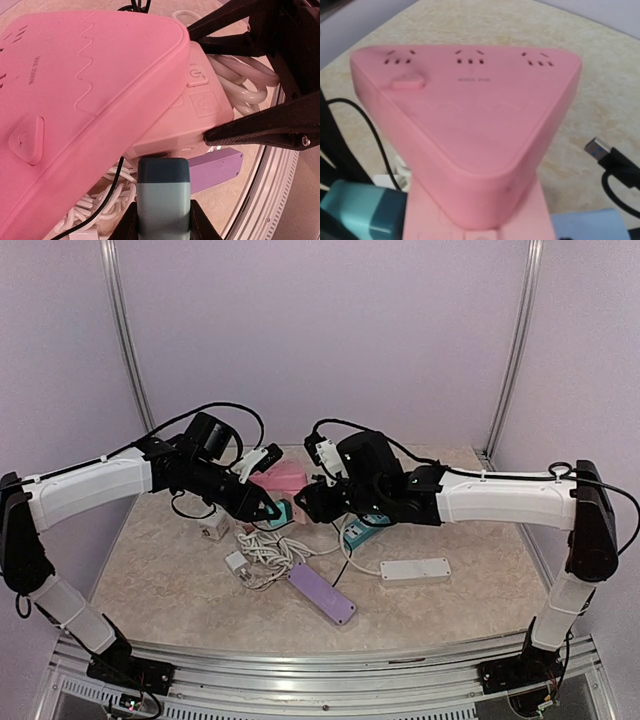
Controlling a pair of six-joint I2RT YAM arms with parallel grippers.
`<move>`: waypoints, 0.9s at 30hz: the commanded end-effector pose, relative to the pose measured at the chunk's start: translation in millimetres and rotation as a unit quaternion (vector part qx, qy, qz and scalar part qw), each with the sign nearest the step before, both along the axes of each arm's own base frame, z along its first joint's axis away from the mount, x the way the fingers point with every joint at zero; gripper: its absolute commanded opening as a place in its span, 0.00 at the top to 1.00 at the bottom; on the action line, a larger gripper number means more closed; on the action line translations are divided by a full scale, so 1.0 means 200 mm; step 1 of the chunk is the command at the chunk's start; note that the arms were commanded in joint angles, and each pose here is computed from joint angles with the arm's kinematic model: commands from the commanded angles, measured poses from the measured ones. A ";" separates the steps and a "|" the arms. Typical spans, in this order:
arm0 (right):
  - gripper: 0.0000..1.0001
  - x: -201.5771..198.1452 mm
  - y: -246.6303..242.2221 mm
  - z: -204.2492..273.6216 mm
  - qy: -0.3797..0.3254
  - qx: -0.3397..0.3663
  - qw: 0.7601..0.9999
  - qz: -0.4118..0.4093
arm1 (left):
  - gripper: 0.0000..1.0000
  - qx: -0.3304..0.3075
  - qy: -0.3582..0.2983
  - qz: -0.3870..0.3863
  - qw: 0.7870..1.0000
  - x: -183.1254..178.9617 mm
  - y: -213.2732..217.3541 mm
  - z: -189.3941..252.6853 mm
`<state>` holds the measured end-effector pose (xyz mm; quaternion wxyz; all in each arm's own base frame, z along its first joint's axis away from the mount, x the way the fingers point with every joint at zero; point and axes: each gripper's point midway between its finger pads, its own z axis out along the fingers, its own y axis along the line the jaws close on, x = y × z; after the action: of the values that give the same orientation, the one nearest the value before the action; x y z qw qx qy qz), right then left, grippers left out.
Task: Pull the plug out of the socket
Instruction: Remove the plug from the socket.
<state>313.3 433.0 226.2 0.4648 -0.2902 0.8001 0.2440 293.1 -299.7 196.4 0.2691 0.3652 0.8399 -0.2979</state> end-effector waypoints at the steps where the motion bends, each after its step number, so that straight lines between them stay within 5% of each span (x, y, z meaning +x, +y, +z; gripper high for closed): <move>1: 1.00 0.05 0.01 0.26 -0.072 0.007 0.996 -0.056 | 1.00 -0.012 -0.018 0.021 1.000 0.07 0.01 0.08; 9: 1.00 0.11 -0.01 0.21 -0.100 -0.075 0.984 -0.125 | 1.00 -0.019 -0.006 0.025 0.999 0.07 -0.01 0.06; 16: 1.00 0.12 -0.05 0.23 -0.107 -0.080 0.980 -0.147 | 1.00 -0.018 -0.007 0.032 0.999 0.08 0.00 0.05; 27: 1.00 -0.03 0.05 0.34 -0.070 0.046 0.996 0.015 | 1.00 -0.014 -0.017 0.033 0.999 0.09 0.03 0.08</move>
<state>320.1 435.9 229.4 0.4897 -0.2829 0.8080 0.1652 303.3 -297.6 194.6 0.2757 0.3455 0.8476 -0.2936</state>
